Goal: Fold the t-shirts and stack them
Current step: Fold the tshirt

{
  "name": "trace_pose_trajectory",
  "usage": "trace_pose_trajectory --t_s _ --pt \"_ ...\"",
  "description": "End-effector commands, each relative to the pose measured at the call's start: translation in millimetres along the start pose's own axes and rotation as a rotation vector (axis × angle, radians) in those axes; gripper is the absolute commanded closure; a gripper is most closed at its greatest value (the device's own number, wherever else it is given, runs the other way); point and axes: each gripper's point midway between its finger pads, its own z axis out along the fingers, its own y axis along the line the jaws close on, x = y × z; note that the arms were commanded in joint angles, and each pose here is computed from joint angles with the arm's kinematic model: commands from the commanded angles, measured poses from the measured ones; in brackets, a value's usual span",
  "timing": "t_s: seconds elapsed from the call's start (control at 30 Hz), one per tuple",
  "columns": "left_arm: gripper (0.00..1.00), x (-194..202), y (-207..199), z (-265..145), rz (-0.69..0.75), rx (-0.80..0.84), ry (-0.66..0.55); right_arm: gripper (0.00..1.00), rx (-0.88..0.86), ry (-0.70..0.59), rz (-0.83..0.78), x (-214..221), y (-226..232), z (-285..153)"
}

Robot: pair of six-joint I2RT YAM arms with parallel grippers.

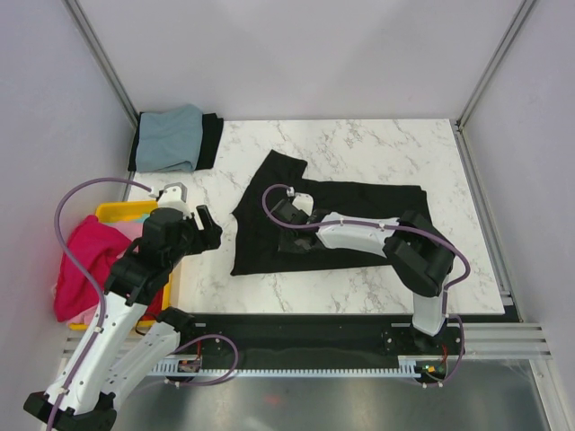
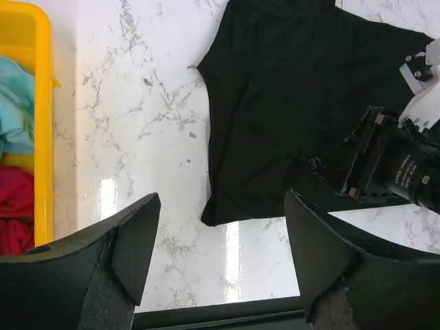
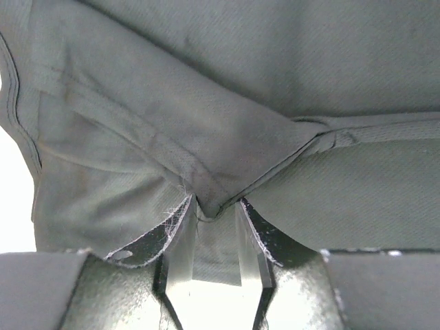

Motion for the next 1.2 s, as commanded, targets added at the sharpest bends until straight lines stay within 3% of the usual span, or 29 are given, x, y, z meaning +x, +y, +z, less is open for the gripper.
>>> trace_pose_trajectory --t_s 0.0,0.23,0.37,0.5,0.9,1.17 --pt "0.20 -8 2 1 0.032 -0.006 -0.034 0.63 -0.008 -0.055 0.016 -19 7 0" --pt "0.20 -7 3 1 0.033 -0.009 -0.032 0.64 0.007 -0.047 0.020 -26 0 9" --pt "0.20 -7 2 1 0.034 -0.008 -0.031 0.86 0.005 -0.038 0.018 -24 1 11" --pt "0.21 -7 3 1 0.033 -0.010 -0.033 0.99 -0.006 -0.042 0.019 -28 5 10" --pt "0.21 -4 3 5 0.040 -0.016 -0.013 1.00 -0.077 -0.082 0.162 -111 10 32" --pt "0.22 -1 4 10 0.044 -0.026 0.006 0.98 -0.024 -0.054 0.244 -116 -16 57"
